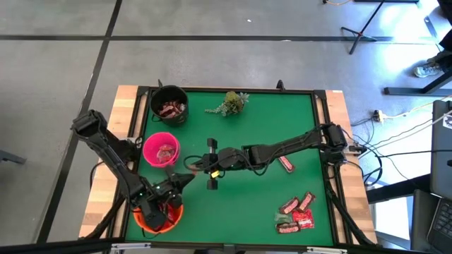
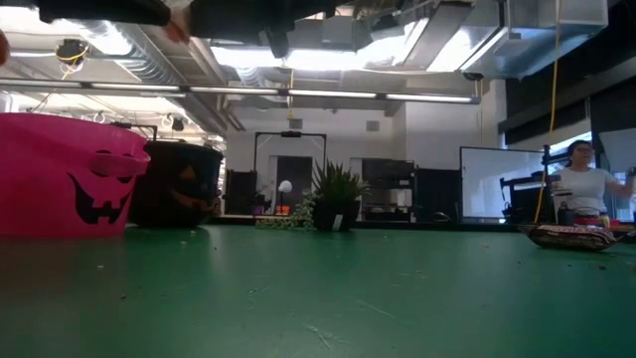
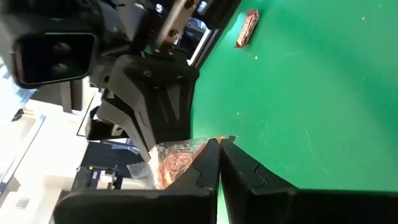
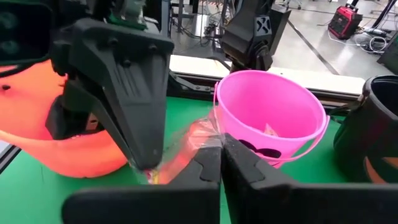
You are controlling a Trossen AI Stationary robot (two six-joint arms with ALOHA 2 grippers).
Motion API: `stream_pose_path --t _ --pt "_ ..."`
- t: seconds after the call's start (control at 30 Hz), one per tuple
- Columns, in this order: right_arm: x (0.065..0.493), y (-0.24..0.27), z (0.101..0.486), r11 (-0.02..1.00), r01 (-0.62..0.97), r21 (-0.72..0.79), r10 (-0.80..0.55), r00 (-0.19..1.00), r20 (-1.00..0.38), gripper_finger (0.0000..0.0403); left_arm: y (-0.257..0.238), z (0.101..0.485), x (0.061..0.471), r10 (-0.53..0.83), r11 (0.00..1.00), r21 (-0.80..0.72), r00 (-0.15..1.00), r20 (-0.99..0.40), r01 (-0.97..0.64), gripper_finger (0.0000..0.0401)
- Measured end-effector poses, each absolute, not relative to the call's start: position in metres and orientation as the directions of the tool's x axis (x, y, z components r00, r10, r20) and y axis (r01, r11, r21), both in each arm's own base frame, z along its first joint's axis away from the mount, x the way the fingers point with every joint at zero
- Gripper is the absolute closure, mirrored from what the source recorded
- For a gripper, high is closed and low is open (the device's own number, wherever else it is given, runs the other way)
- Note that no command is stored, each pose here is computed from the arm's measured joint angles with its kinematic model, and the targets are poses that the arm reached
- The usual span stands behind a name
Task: Sort candy
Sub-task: Put the orange gummy into the pink bucket
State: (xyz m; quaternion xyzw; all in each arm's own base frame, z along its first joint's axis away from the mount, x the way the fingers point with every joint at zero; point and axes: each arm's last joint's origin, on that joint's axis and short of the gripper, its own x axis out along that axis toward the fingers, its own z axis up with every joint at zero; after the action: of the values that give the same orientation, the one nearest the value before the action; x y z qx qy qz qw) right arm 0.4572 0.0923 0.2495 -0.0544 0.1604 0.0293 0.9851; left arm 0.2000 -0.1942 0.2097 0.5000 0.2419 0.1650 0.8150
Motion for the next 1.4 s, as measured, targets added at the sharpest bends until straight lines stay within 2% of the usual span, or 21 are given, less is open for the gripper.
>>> stream_pose_path --t 0.17,0.33,0.5,0.63,0.8,0.93,1.0,1.13,1.27,1.4 --pt "0.454 0.092 0.254 0.991 -0.084 -0.104 0.046 0.944 -0.327 0.037 -0.2 0.223 0.194 0.483 0.475 0.879 0.849 -0.215 -0.047 0.0401" --pt "0.443 0.093 0.269 0.99 -0.089 -0.109 0.045 0.935 -0.353 0.0282 -0.204 0.244 0.188 0.464 0.492 0.867 0.866 -0.187 -0.076 0.0401" --pt "0.429 0.098 0.283 0.987 -0.017 -0.158 -0.045 0.924 -0.38 0.0189 -0.2 0.259 0.178 0.46 0.499 0.86 0.874 -0.158 -0.107 0.0401" --pt "0.417 0.102 0.29 0.978 0.029 -0.208 -0.116 0.899 -0.422 0.0151 -0.183 0.272 0.164 0.466 0.556 0.819 0.87 -0.163 -0.144 0.0401" --pt "0.408 0.108 0.289 0.976 0.025 -0.218 -0.128 0.871 -0.474 0.0153 -0.145 0.285 0.138 0.48 0.662 0.729 0.846 -0.233 -0.174 0.0401" --pt "0.404 0.11 0.284 0.979 0.037 -0.199 -0.138 0.842 -0.522 0.0166 -0.112 0.29 0.118 0.488 0.807 0.54 0.786 -0.38 -0.24 0.0401" --pt "0.402 0.109 0.281 0.98 0.039 -0.196 -0.144 0.82 -0.554 0.0169 -0.098 0.292 0.109 0.494 0.843 0.456 0.743 -0.451 -0.284 0.0401" --pt "0.398 0.108 0.276 0.979 0.039 -0.203 -0.156 0.782 -0.604 0.017 -0.082 0.294 0.095 0.485 0.874 0.309 0.669 -0.563 -0.374 0.0401" --pt "0.397 0.107 0.274 0.977 0.031 -0.21 -0.159 0.764 -0.626 0.0171 -0.075 0.297 0.089 0.458 0.879 0.191 0.661 -0.595 -0.438 0.0396" --pt "0.392 0.107 0.271 0.981 0.015 -0.195 -0.144 0.732 -0.666 0.0171 -0.073 0.296 0.086 0.418 0.886 0.138 0.633 -0.651 -0.442 0.0358"
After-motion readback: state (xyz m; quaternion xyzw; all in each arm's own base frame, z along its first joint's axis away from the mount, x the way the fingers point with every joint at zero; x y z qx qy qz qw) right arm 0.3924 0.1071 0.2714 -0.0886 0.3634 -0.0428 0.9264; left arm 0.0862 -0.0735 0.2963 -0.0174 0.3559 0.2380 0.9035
